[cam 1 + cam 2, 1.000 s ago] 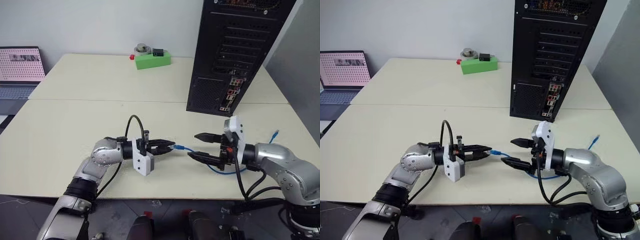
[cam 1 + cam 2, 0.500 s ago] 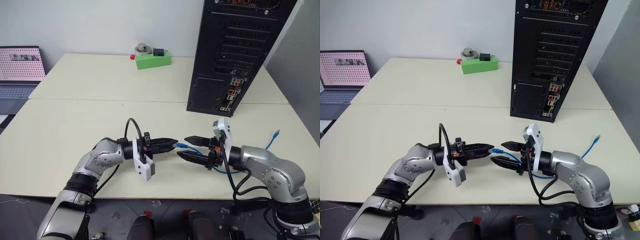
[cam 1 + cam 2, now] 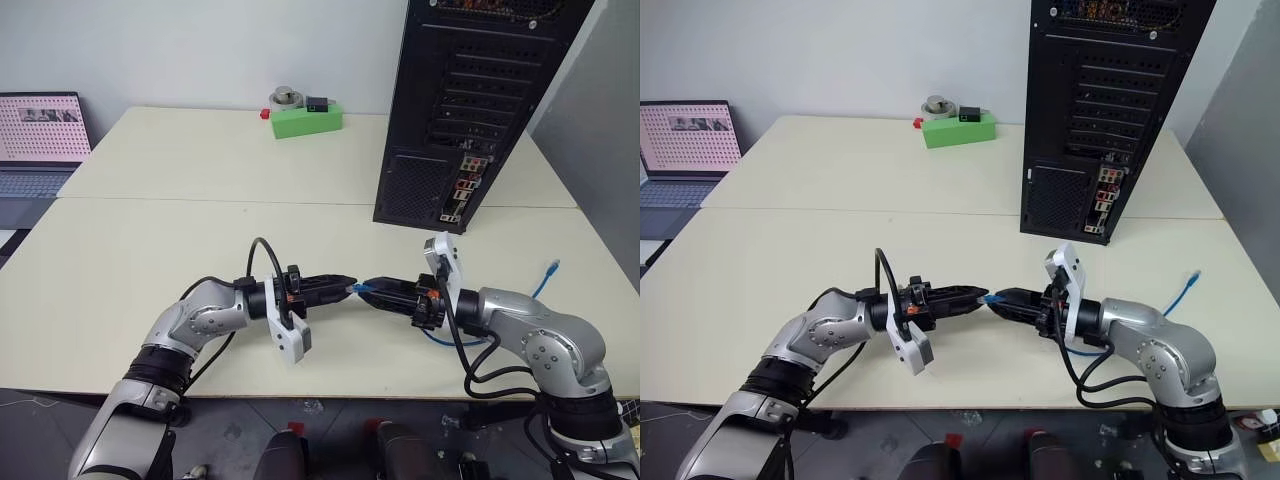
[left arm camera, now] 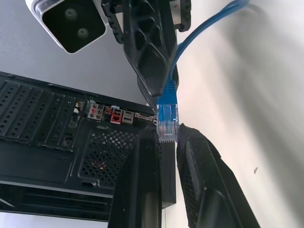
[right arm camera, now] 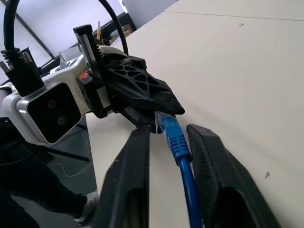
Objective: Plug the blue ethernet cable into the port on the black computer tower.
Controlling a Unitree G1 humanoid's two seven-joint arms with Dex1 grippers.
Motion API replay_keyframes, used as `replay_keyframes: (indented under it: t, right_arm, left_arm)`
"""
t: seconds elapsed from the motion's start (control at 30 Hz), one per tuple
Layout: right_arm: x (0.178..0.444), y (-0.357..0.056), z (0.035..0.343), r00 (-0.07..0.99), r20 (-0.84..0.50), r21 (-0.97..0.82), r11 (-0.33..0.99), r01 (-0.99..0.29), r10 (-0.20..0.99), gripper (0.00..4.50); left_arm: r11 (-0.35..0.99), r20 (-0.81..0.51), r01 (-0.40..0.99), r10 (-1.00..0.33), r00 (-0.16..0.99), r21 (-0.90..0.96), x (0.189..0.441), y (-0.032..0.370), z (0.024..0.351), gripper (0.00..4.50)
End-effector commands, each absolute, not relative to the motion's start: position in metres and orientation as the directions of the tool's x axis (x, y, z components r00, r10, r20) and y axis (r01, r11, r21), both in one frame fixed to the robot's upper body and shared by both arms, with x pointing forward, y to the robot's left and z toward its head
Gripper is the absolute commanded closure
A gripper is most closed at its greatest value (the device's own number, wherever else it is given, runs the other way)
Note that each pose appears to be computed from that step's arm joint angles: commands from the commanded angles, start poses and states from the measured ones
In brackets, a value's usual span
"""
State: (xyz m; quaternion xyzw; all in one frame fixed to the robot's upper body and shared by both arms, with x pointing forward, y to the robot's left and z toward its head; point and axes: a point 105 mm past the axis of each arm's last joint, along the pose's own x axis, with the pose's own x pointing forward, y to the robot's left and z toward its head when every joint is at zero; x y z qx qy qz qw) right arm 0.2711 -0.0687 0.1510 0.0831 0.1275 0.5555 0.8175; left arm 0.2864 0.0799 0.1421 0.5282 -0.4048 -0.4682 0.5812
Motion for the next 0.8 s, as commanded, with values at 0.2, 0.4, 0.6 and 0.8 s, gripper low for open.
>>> replay_keyframes:
  t: [0.2, 0.4, 0.6, 0.8]
  right_arm:
    - [0.269, -0.065, 0.162, 0.312, -0.086, 0.274, 0.323, -0.906, 0.946, 4.5]
    - [0.27, -0.067, 0.163, 0.302, -0.095, 0.287, 0.317, -0.904, 0.949, 4.5]
    - [0.272, -0.071, 0.163, 0.309, -0.114, 0.274, 0.329, -0.904, 0.944, 4.5]
    - [0.293, -0.091, 0.172, 0.513, -0.089, 0.145, 0.52, -0.842, 0.854, 4.5]
  left_arm:
    - [0.033, 0.02, 0.055, -0.976, 0.217, 0.998, 0.285, 0.076, 0.154, 4.27]
    - [0.037, 0.021, 0.07, -0.974, 0.224, 0.997, 0.287, 0.075, 0.151, 3.92]
    - [0.049, 0.0, 0.168, -0.959, 0.283, 0.984, 0.295, 0.082, 0.145, 2.59]
    - [0.148, -0.063, 0.496, -0.922, 0.382, 0.855, 0.305, 0.096, 0.133, 1.48]
